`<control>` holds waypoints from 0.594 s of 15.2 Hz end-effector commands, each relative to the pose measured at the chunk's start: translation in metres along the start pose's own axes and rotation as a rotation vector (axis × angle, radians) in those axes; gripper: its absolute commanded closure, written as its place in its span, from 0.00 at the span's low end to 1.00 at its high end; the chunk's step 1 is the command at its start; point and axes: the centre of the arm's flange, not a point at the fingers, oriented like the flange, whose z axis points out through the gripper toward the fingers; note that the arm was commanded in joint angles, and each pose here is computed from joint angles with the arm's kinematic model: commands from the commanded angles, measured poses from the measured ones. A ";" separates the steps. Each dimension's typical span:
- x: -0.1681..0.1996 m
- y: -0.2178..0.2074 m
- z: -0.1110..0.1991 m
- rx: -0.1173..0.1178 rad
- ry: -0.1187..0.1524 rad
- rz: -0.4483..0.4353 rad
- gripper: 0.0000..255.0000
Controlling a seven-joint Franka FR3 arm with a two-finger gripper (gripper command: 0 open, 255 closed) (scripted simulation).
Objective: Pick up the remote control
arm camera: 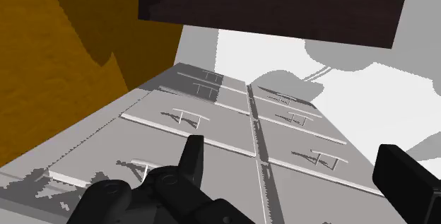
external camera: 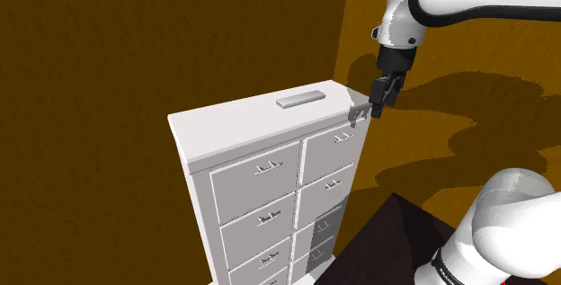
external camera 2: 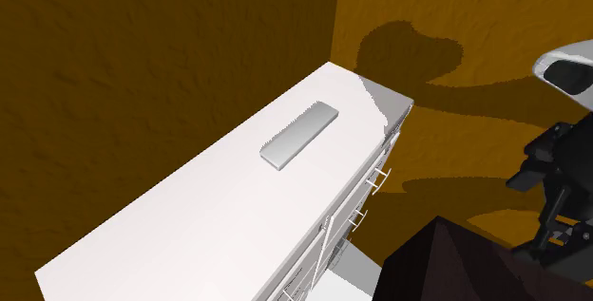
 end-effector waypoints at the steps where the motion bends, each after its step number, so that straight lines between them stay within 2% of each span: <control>1: 0.000 0.000 0.000 0.000 0.000 0.000 0.00; 9: 0.076 0.066 0.019 -0.008 0.020 -0.317 0.00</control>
